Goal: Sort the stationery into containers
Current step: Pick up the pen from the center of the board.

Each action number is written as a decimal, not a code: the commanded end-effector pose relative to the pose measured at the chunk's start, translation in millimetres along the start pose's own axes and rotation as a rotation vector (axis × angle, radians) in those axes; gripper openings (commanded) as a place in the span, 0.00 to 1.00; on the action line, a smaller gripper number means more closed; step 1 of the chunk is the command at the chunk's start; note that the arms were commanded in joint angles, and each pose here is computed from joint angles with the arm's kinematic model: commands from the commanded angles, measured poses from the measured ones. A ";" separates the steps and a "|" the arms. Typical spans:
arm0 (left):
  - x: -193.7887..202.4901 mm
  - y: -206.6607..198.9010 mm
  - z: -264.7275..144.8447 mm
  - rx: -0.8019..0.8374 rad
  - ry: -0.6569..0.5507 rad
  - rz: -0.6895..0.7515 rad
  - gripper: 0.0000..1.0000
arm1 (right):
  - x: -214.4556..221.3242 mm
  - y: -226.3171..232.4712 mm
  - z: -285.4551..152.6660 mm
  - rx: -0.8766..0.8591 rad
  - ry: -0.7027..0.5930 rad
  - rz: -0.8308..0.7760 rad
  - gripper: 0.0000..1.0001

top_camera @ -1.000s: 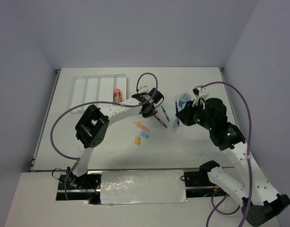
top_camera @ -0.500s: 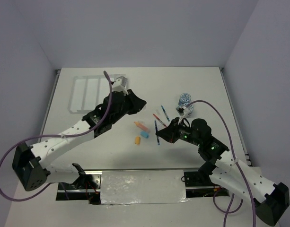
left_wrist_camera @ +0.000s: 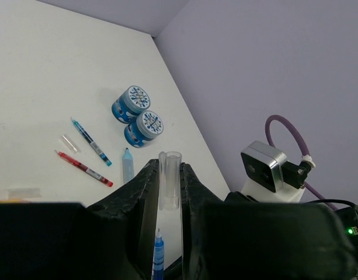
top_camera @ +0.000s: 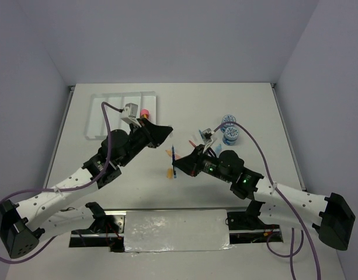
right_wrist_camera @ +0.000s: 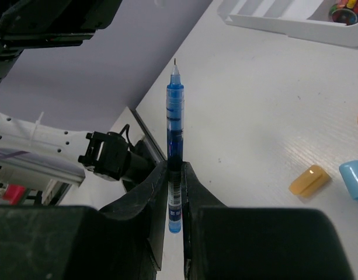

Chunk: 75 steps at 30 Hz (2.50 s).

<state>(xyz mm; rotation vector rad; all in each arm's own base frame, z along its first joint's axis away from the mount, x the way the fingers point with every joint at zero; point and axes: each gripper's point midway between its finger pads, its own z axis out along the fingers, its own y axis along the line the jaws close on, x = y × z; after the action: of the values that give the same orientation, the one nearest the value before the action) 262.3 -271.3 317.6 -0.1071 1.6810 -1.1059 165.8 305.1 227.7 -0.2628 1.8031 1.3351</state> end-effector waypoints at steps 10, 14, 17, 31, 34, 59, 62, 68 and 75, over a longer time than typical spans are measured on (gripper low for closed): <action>-9.3 -14.5 -3.9 0.077 -0.038 0.049 0.01 | -43.6 30.3 16.2 -0.017 -0.114 -0.058 0.00; -9.1 -14.9 -5.0 0.082 -0.038 0.058 0.01 | -40.6 28.0 18.7 -0.010 -0.105 -0.043 0.00; -11.4 -14.3 -7.4 0.079 -0.049 0.058 0.02 | -43.1 24.8 17.8 0.008 -0.120 -0.045 0.00; -15.9 -10.3 -9.0 0.053 -0.068 0.068 0.03 | -41.6 30.6 12.9 -0.014 -0.114 -0.042 0.00; -16.7 -9.1 -8.5 0.047 -0.071 0.071 0.03 | -40.3 33.2 11.7 -0.022 -0.111 -0.044 0.00; -16.4 -16.2 -7.5 0.080 -0.065 0.081 0.04 | -35.5 24.0 10.0 0.025 -0.103 -0.046 0.00; -14.9 -15.6 -6.9 0.080 -0.058 0.082 0.04 | -36.9 23.6 10.6 0.033 -0.104 -0.053 0.00; -10.0 -13.5 -6.1 0.081 -0.045 0.079 0.04 | -38.3 24.9 12.6 0.034 -0.098 -0.066 0.00; -7.9 -11.1 -4.3 0.075 -0.041 0.086 0.05 | -39.2 24.3 13.5 0.040 -0.099 -0.072 0.00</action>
<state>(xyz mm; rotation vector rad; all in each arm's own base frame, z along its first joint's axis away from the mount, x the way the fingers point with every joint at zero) 257.6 -268.3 315.9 -0.0351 1.6589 -1.0746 178.6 312.1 245.1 -0.2398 1.7873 1.2323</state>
